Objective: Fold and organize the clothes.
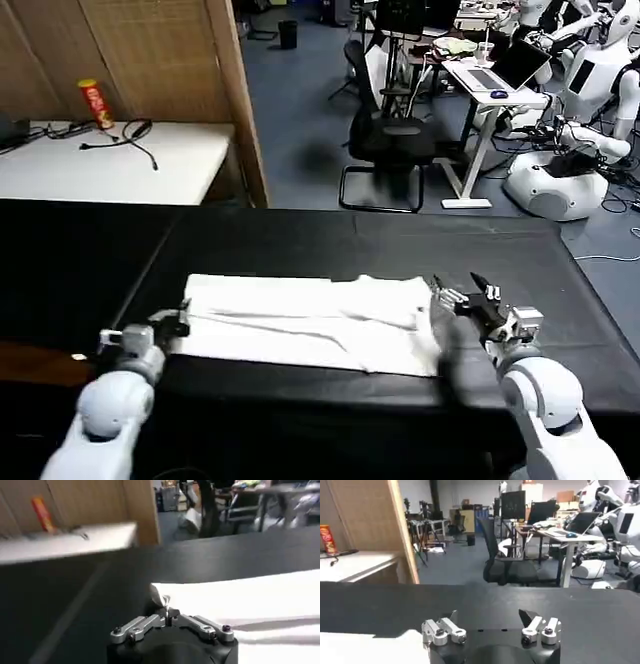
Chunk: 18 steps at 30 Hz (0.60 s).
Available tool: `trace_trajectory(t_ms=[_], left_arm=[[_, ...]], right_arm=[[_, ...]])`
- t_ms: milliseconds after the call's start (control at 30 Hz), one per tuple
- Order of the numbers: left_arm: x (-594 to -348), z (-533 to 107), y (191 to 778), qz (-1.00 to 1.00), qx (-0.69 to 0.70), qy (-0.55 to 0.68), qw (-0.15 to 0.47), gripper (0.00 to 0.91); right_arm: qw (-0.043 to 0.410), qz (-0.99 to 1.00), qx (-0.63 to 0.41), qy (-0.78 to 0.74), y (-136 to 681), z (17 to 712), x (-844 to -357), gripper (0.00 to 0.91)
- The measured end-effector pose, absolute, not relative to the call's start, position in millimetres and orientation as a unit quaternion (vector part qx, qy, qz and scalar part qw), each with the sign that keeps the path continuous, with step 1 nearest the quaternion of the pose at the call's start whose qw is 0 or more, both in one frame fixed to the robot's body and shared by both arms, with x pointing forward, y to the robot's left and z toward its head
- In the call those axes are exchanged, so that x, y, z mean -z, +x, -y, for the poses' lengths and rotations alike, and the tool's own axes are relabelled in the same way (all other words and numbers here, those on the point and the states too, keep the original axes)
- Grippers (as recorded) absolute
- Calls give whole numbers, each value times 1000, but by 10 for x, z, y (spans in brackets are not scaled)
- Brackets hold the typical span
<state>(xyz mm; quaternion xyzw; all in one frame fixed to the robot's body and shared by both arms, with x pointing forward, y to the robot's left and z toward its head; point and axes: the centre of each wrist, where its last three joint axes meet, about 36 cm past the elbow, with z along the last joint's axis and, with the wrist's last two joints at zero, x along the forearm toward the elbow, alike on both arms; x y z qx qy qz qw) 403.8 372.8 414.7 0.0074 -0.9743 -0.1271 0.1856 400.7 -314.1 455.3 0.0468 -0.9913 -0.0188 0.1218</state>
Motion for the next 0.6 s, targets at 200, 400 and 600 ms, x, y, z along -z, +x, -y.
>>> trace_trajectory(t_ms=[200, 400, 600], left_arm=[[-4379, -4024, 4018, 965, 182, 16, 190, 0], [-4409, -3588, 3897, 966, 167, -7, 198, 0], [-4440, -2736, 3802, 974, 99, -74, 189, 0]], right_arm=[[123, 991, 21, 47, 3998, 3079, -4518, 878], [123, 991, 19, 43, 3946, 3073, -4512, 878], [125, 991, 16, 34, 3874, 3128, -4518, 878]])
